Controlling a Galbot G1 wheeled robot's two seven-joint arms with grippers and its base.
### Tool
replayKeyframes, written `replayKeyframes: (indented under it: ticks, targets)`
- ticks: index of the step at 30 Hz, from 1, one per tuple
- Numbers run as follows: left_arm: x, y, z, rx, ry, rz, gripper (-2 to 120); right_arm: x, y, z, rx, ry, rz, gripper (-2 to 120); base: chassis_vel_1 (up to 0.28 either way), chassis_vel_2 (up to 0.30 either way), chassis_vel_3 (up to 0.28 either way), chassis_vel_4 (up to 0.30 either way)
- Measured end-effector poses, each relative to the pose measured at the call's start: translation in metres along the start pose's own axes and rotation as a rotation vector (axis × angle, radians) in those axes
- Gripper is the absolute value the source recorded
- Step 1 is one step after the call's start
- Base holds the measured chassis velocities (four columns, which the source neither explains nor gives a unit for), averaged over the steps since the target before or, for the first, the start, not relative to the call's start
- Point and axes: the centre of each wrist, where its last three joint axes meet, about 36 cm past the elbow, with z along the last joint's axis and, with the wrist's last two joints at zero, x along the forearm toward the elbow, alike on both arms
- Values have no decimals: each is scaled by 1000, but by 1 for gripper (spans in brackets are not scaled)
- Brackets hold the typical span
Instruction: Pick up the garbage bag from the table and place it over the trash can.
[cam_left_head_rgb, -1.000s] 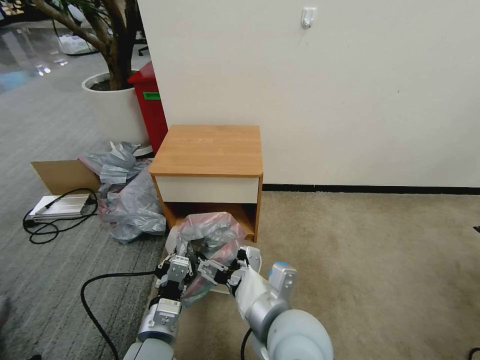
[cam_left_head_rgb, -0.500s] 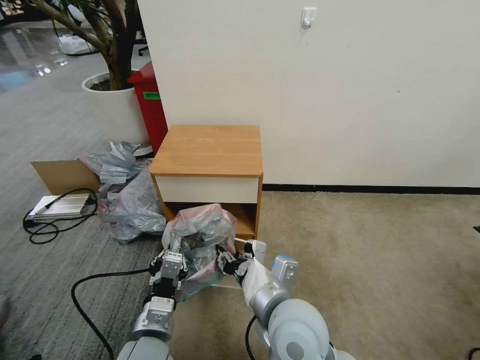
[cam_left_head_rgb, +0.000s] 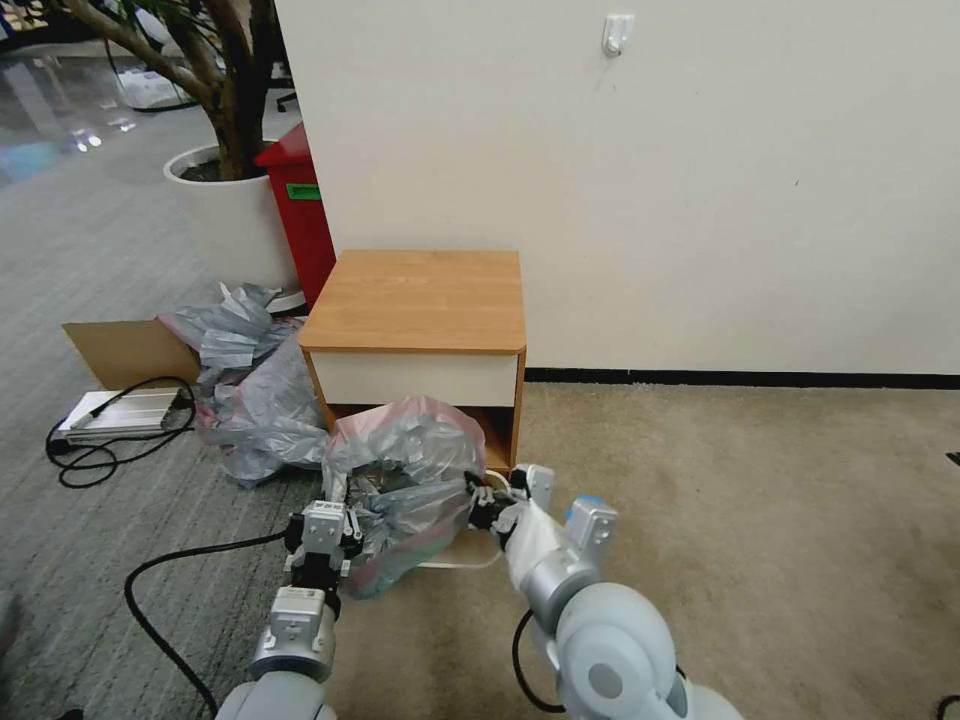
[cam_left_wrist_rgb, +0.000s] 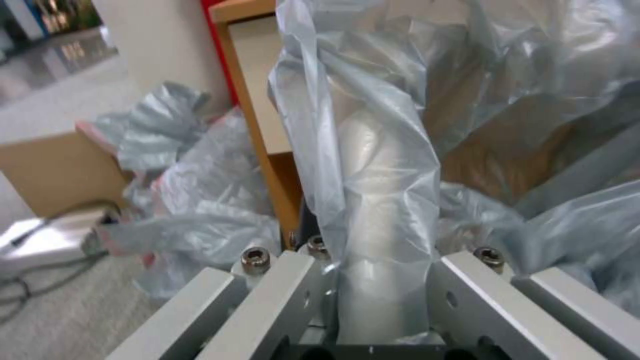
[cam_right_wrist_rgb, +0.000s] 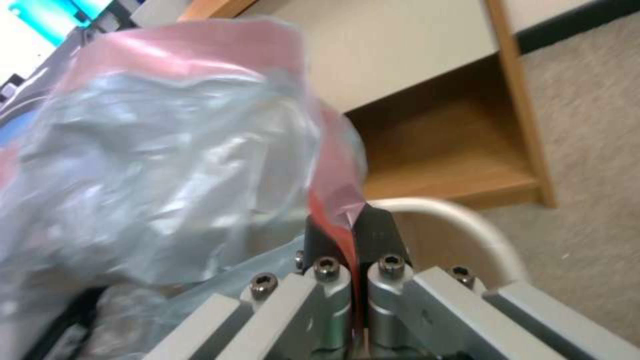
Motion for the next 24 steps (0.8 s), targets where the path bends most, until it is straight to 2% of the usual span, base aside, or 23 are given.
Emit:
replayKeyframes:
  ticks: [8,13,24]
  targets:
    - [3,12,-10,119,37,9,3,6,-28,-11,51,-30,53,0,0,0,0,0]
    - [6,14,-15,165,42,18,3,9,-39,-16,76,-41,75,0,0,0,0,0]
    - [11,12,-23,333,73,103,3,11,-64,-28,138,-45,120,0,0,0,0,0]
